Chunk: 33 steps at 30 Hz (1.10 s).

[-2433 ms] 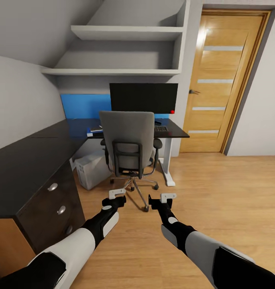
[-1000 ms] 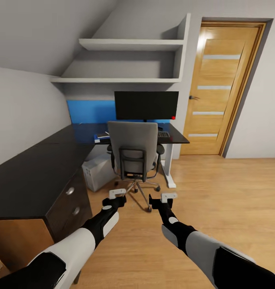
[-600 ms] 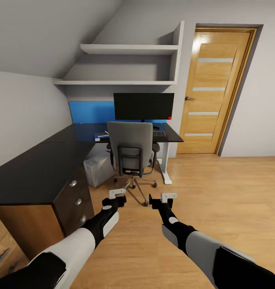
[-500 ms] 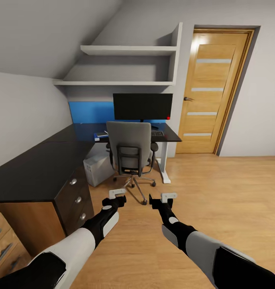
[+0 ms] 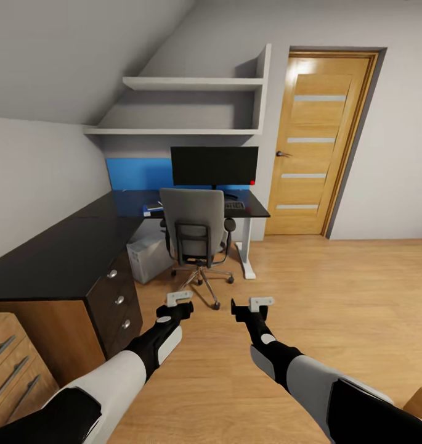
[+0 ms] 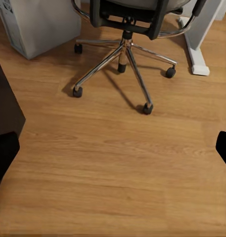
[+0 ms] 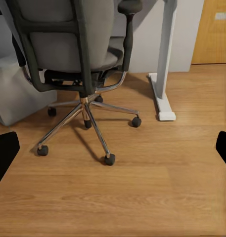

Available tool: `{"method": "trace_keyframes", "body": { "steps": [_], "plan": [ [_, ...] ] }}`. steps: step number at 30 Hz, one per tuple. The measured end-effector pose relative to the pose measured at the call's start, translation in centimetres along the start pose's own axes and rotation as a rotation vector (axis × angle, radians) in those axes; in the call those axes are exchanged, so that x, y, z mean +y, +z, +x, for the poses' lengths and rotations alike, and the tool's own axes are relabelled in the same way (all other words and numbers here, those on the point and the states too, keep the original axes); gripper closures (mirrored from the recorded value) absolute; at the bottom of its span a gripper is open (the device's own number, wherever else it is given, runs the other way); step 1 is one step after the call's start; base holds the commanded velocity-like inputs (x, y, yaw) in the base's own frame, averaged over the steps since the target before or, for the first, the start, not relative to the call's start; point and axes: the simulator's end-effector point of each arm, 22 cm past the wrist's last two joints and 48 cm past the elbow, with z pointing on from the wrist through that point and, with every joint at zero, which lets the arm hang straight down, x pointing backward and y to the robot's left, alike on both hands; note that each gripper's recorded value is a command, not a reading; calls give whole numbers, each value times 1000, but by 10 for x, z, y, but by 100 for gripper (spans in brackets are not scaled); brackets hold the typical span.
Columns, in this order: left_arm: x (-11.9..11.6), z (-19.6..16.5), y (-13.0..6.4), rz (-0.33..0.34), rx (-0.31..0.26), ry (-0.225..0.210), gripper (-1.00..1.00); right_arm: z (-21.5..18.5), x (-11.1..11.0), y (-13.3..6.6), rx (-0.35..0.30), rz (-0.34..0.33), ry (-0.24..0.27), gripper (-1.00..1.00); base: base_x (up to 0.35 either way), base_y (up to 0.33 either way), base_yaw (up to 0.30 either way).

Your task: In the bedroom, organize the workspace by keeping the computer under the desk, ensuring the monitor is on the desk, placing the keyboard on the desk next to the monitor, placing the mouse on the desk next to the keyboard, moving the folder from the swivel chair onto the desk next to the mouse, stacking the notebook on top of the folder with the pen on top of the notebook, and positioning the swivel chair next to the desk.

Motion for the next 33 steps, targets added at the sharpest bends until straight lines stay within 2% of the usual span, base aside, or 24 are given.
{"method": "trace_keyframes", "body": {
  "steps": [4,8,9,10,11,12,14,15,19,21,22,24,25,26,27,29,31,33],
  "plan": [
    [7,9,-2,-17,32,7,-100,-6,-3,-1,4,6,-4,-100,-14,-8,0],
    [32,50,-6,-69,130,40,-100,-11,-5,-2,9,13,-6,-100,-5,-3,0],
    [43,69,-9,-91,171,53,-100,-6,-7,-5,20,18,-7,-100,-2,-1,0],
    [47,76,-11,-101,189,61,-100,-1,-9,-8,31,21,-9,-100,0,0,0],
    [59,89,-15,-124,207,68,-100,37,-15,-27,81,36,-15,-100,0,0,0],
    [62,92,-16,-128,206,70,-100,61,-18,-41,108,43,-10,-100,0,0,0],
    [67,99,-20,-135,214,71,-100,65,-19,-48,108,45,-10,-100,0,0,0],
    [83,128,-30,-157,246,72,-100,81,-27,-61,115,62,-9,-100,0,0,0],
    [102,155,-45,-182,277,79,-100,101,-41,-82,140,88,-27,-100,0,0,0],
    [119,179,-58,-203,297,83,-100,112,-50,-96,147,105,-36,-100,0,0,0],
    [136,207,-73,-224,310,88,-100,125,-57,-113,142,122,-36,-100,0,0,0],
    [146,231,-90,-236,331,88,-100,132,-58,-125,143,124,-38,-100,0,0,0],
    [159,255,-108,-251,334,91,-100,146,-62,-147,131,138,-31,-100,0,0,0],
    [164,270,-119,-258,349,89,-100,150,-63,-156,129,141,-30,-100,0,0,0],
    [166,276,-126,-260,353,91,-100,152,-66,-163,123,146,-30,-100,0,0,0],
    [175,302,-150,-271,372,92,-100,165,-82,-194,104,170,-35,-100,0,0,0],
    [181,317,-168,-278,378,94,-100,174,-91,-217,103,179,-44,-100,0,0,0],
    [185,325,-181,-281,377,97,-100,179,-95,-231,106,181,-50,-100,0,0,0]
  ]
}}
